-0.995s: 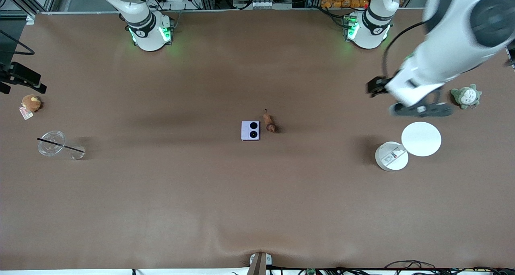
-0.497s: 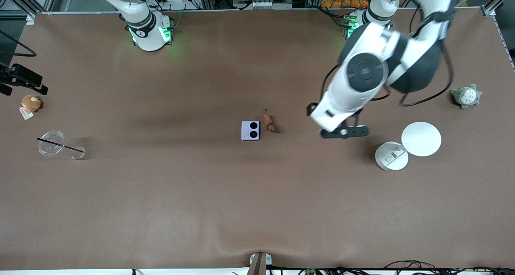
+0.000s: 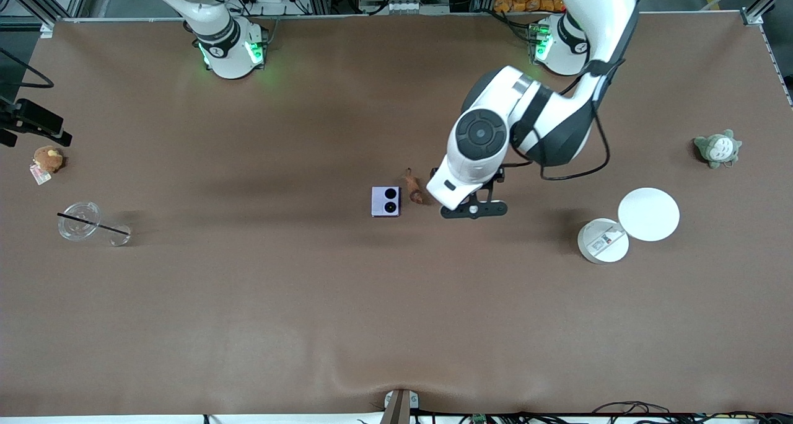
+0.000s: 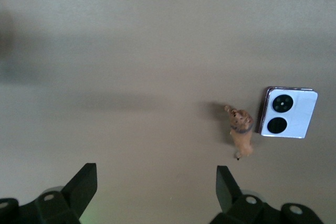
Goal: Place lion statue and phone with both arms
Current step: 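Reach the left gripper to the lion figurine while the right gripper reaches the phone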
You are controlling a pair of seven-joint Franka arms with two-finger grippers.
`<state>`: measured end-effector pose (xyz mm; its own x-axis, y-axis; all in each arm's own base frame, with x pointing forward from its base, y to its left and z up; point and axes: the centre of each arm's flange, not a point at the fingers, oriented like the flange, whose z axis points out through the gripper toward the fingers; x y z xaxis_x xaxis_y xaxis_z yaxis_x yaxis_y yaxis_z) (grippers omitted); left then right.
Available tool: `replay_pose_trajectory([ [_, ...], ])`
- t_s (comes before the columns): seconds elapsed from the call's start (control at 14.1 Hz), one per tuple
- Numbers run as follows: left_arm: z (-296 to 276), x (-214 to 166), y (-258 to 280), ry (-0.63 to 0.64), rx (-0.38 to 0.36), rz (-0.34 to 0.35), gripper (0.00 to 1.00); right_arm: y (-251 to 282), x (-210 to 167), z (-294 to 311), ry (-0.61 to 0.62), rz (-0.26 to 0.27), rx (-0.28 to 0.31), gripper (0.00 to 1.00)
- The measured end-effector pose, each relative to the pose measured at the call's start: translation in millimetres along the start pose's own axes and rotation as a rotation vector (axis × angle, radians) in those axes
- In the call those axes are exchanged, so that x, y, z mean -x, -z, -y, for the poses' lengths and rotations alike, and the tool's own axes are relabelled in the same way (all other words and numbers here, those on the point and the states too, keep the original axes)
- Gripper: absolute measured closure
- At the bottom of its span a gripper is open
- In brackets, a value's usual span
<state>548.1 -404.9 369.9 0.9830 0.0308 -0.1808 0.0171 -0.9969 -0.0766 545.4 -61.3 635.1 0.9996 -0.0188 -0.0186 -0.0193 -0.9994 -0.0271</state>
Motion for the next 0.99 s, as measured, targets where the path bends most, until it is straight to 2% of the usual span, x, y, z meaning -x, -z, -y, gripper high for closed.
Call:
replay_pose_trajectory([
  [0.21, -11, -4, -25, -0.006, 0.011, -0.01, 0.0, -17, -3, 0, 0.0, 0.038, -0.003, 0.0],
  [0.5, -33, 6, -77, 0.021, 0.02, -0.021, 0.0, -65, -17, 4, 0.009, 0.132, -0.01, 0.0],
  [0.71, -46, 12, -104, 0.064, 0.031, -0.029, 0.0, -96, -28, 38, 0.071, 0.185, -0.028, 0.0],
  [0.99, -58, 17, -111, 0.145, 0.059, -0.053, 0.0, -167, -47, 115, 0.151, 0.295, -0.168, 0.0],
])
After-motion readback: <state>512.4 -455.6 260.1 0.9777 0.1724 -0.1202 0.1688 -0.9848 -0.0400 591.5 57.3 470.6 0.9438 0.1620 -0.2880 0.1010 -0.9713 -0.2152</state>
